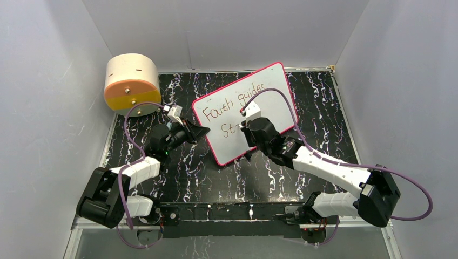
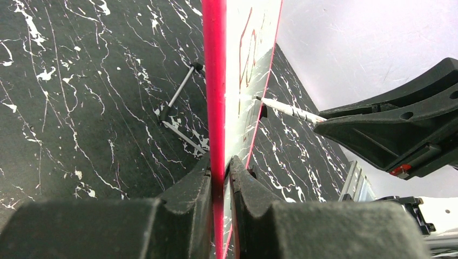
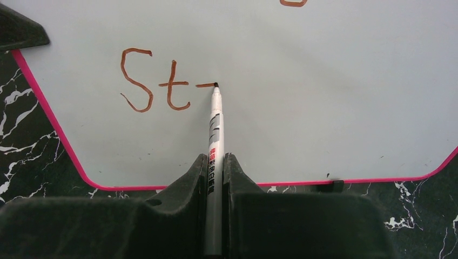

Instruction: Write a sentence on the whiteboard

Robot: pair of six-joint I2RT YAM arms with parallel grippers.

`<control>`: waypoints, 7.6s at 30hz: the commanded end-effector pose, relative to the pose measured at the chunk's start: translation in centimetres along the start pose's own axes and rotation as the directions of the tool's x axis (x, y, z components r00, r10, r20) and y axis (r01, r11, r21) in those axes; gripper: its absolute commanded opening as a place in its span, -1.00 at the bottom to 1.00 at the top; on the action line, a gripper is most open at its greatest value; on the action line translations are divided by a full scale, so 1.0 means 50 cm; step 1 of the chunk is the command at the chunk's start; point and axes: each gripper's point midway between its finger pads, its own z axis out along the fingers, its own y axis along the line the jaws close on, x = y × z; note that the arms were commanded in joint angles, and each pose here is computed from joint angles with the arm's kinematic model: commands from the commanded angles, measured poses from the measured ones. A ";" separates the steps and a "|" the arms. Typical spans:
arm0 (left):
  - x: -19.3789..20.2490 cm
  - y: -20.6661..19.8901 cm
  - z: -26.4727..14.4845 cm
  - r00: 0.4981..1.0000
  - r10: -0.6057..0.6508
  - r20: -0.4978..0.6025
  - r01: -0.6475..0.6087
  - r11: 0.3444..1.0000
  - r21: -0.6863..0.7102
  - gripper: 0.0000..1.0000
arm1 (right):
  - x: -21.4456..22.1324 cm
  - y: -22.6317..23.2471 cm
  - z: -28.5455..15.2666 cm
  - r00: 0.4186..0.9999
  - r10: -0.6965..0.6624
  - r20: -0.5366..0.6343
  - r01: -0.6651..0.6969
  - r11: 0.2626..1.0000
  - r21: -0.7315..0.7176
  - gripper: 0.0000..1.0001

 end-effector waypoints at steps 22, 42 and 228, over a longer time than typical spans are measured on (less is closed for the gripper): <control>0.001 -0.004 0.002 1.000 0.025 -0.015 -0.025 1.000 -0.004 -1.00 | -0.065 -0.017 0.002 0.990 0.047 0.131 -0.049 0.999 0.016 -1.00; 0.001 -0.004 0.004 1.000 0.026 -0.018 -0.026 1.000 -0.005 -1.00 | -0.060 0.017 0.004 0.994 0.027 0.104 -0.019 0.997 -0.076 -1.00; -0.004 -0.007 0.006 1.000 0.017 -0.018 -0.017 1.000 -0.007 -1.00 | 0.024 -0.025 -0.015 0.989 0.147 -0.015 -0.148 0.986 -0.078 -1.00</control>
